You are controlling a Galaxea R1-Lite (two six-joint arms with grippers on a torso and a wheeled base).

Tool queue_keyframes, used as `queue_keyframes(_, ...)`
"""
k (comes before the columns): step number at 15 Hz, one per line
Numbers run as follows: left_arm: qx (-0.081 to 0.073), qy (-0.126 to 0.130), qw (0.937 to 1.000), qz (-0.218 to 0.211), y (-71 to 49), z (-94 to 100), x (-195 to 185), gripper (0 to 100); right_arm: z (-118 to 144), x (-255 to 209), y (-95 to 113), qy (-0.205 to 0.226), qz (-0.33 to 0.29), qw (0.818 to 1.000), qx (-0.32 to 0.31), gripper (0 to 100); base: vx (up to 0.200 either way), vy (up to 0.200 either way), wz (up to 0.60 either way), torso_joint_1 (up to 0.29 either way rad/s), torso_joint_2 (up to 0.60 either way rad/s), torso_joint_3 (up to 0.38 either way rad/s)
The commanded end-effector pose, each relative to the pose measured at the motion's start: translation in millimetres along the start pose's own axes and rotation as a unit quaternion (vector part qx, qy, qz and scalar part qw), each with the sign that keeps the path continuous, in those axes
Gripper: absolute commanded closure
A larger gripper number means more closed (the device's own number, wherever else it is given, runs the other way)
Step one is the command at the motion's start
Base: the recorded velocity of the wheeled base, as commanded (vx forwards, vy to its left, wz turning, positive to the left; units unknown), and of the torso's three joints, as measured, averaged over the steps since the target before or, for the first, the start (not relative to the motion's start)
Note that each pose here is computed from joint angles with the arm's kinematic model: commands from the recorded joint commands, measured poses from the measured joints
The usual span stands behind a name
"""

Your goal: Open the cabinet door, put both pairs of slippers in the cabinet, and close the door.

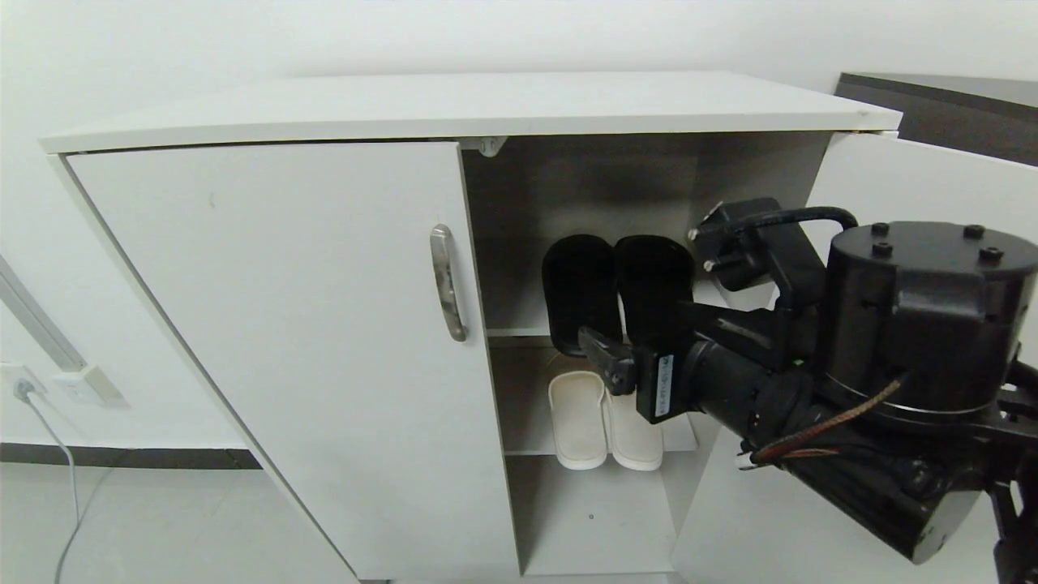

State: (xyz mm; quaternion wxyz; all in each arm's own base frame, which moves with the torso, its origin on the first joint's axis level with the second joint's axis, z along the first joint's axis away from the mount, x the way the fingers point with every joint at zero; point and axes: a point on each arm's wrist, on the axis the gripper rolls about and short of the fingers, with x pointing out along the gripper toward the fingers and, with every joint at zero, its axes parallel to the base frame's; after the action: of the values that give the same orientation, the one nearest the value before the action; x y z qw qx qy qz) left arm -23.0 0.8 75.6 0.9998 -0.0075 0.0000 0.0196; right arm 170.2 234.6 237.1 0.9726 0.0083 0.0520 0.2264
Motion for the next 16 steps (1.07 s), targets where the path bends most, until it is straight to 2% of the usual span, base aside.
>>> queue_keyframes(1,0.0,0.001,1.0,0.0,0.0,-0.1,0,100,-5,-6,-3,0.005,0.002,1.0,-0.008,100,0.0,0.0,0.0,0.0,0.0,0.0)
queue_keyframes(6,0.0,0.001,1.0,0.0,0.0,-0.1,0,100,-7,-4,-3,0.009,0.0,1.0,-0.011,100,0.0,0.0,0.0,0.0,0.0,0.0)
queue_keyframes(16,0.0,0.001,1.0,-0.001,0.0,-0.1,0,100,-25,8,-10,0.037,-0.02,0.999,-0.023,100,-0.2,0.0,0.0,0.003,0.0,0.002)
